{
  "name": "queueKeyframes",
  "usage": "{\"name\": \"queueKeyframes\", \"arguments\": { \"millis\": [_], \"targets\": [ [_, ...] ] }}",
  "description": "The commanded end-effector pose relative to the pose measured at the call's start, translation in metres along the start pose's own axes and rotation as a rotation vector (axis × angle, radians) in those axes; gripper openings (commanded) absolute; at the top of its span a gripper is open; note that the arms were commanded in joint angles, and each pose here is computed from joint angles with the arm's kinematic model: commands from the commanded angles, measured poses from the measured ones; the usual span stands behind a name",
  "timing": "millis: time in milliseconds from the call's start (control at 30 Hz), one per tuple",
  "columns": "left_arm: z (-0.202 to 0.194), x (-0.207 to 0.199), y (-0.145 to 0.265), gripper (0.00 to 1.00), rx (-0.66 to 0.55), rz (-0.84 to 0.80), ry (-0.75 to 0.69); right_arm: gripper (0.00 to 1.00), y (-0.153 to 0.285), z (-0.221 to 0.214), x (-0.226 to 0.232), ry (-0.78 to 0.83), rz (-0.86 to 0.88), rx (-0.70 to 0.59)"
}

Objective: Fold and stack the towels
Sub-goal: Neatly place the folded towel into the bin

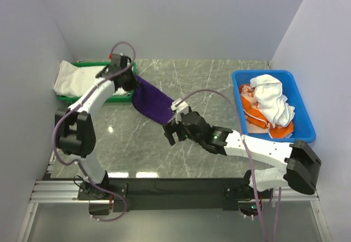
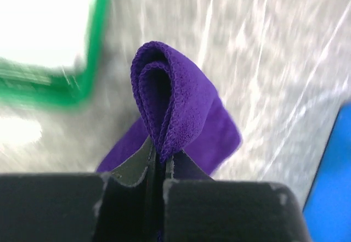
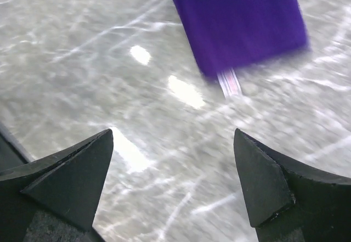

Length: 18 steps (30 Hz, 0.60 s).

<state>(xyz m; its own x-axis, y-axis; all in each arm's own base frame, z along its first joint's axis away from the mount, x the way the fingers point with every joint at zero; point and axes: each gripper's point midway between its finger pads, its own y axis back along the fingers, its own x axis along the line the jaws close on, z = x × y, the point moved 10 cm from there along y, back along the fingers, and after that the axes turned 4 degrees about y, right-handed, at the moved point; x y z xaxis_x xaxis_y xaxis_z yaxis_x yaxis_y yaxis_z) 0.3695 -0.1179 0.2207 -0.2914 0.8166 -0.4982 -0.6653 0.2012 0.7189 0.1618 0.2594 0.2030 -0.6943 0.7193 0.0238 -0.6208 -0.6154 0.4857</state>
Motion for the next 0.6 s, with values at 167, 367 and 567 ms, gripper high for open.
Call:
{"name": "queueKeyframes", "arguments": {
  "millis": [167,367,567],
  "targets": [
    [0.102,-0.005,0.005,0.01,-0.1,0.084,-0.102,0.97,0.017,-0.022,-0.021,0.019,-0.081,0.082],
    [0.148,-0.007,0.017,0.01,-0.17,-0.032,-0.056,0.97,0.007,-0.029,-0.022,0.037,-0.088,0.167],
    [0.184,0.005,0.033,0.01,-0.2,-0.048,-0.068,0.97,0.0,-0.018,-0.023,0.06,-0.1,0.214]
  ]
}}
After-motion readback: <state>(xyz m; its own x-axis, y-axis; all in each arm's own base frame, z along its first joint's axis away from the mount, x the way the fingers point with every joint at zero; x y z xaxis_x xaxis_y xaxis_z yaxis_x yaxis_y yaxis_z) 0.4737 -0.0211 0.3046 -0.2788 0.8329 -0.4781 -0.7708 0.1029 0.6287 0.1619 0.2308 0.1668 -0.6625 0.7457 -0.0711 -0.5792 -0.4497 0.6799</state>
